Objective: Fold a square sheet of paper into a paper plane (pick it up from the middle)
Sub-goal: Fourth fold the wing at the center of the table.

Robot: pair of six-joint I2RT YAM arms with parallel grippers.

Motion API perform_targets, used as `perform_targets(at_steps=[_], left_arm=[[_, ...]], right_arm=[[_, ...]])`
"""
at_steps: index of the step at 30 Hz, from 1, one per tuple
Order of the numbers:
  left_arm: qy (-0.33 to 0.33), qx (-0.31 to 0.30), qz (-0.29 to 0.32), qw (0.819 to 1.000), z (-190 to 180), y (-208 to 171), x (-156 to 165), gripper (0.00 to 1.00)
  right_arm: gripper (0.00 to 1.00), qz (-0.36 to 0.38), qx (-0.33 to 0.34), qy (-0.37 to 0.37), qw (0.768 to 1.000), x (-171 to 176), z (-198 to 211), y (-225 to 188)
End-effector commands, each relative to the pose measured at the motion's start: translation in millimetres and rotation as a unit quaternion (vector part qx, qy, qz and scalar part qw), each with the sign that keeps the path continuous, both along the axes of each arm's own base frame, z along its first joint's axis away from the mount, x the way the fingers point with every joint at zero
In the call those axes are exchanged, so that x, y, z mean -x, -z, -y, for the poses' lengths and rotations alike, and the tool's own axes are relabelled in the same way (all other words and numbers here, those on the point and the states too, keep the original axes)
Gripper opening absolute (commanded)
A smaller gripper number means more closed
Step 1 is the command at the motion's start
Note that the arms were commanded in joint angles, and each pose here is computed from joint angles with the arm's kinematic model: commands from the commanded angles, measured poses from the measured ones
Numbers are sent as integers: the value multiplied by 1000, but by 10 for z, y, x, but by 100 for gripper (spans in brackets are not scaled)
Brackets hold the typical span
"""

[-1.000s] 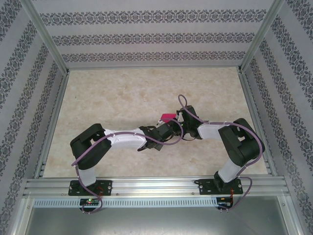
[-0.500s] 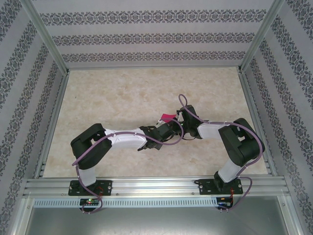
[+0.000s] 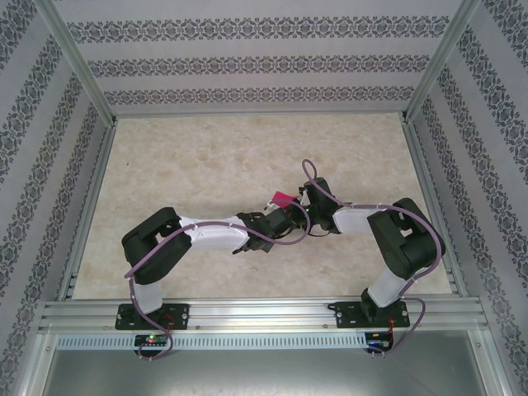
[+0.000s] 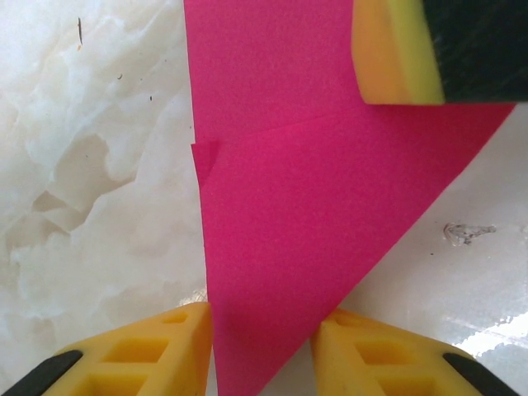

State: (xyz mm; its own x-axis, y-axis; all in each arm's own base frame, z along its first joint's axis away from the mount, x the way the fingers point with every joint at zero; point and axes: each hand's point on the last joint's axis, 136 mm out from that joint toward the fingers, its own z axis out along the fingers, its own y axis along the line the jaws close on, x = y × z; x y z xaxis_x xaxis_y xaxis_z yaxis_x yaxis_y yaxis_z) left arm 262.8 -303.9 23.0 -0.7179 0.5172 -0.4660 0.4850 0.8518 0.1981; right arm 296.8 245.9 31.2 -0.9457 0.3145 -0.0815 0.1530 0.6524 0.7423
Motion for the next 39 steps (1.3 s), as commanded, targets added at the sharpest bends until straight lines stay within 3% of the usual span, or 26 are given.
perform_targets(at_steps=[1, 7, 19, 27, 39], left_arm=[[39, 15, 13, 999, 230, -63, -28, 38], [42, 11, 15, 999, 231, -60, -37, 31], [40, 6, 22, 999, 204, -84, -58, 14], [31, 17, 23, 999, 196, -150, -72, 10], [26, 169, -88, 981, 266, -139, -1, 7]], right_arm=[[6, 21, -36, -7, 999, -117, -136, -206], [7, 23, -41, -4, 999, -132, -145, -228], [21, 35, -37, 4, 999, -164, -88, -309], [33, 46, -27, 17, 998, -143, 58, -369], [51, 89, 7, 40, 995, -82, 400, -636]])
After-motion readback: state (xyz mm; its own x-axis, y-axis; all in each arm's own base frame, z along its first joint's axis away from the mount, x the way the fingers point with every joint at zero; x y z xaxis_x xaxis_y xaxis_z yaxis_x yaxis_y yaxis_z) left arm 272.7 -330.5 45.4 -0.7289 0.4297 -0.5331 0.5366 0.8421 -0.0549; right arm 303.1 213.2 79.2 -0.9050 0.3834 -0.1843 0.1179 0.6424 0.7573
